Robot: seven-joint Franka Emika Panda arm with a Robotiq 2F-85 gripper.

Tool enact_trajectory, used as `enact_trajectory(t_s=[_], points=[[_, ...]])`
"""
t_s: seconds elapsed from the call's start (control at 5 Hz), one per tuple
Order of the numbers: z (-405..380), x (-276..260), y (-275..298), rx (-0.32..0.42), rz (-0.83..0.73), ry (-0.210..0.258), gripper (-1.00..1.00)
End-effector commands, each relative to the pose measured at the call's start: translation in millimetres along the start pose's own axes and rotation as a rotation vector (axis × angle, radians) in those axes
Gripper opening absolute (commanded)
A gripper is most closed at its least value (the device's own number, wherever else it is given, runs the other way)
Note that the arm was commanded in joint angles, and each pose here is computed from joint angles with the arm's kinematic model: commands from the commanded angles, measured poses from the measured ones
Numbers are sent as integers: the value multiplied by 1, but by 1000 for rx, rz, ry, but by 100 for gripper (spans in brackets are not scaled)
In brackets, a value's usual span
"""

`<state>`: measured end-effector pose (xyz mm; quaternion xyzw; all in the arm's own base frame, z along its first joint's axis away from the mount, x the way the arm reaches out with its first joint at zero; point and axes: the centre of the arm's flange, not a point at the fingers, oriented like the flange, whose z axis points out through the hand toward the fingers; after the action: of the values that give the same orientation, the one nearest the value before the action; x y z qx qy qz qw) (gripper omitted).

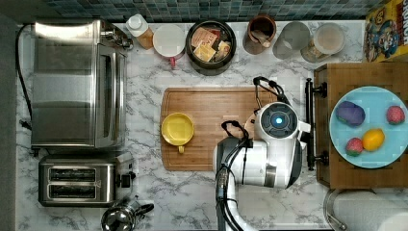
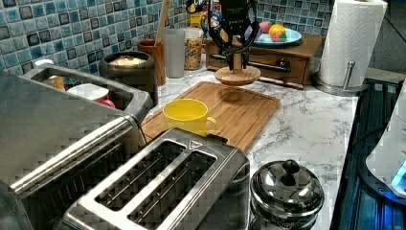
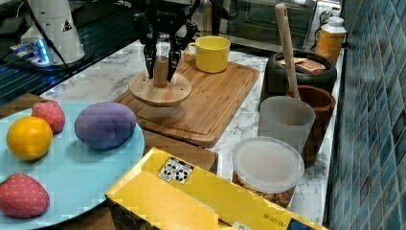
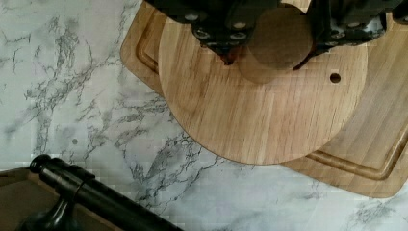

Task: Place the lid on the board.

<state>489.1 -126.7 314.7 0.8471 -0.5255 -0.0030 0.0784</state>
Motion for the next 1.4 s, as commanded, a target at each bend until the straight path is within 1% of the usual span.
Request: enact_trajectory(t_s=[0.2,0.4,0.6,0.8,1.0,1.2,1.4], points=[[-37,-1,-44,121,7,104,-100],[-26,3,-54,107,10,105,-100],[-13,6,-61,104,9,92,-100],[-13,6,-61,142,21,109,-100],[-13,3,-63,143,20,108,100],[-9,4,-66,115,14,61,100],[-5,-1,-70,68,-15,80,100]])
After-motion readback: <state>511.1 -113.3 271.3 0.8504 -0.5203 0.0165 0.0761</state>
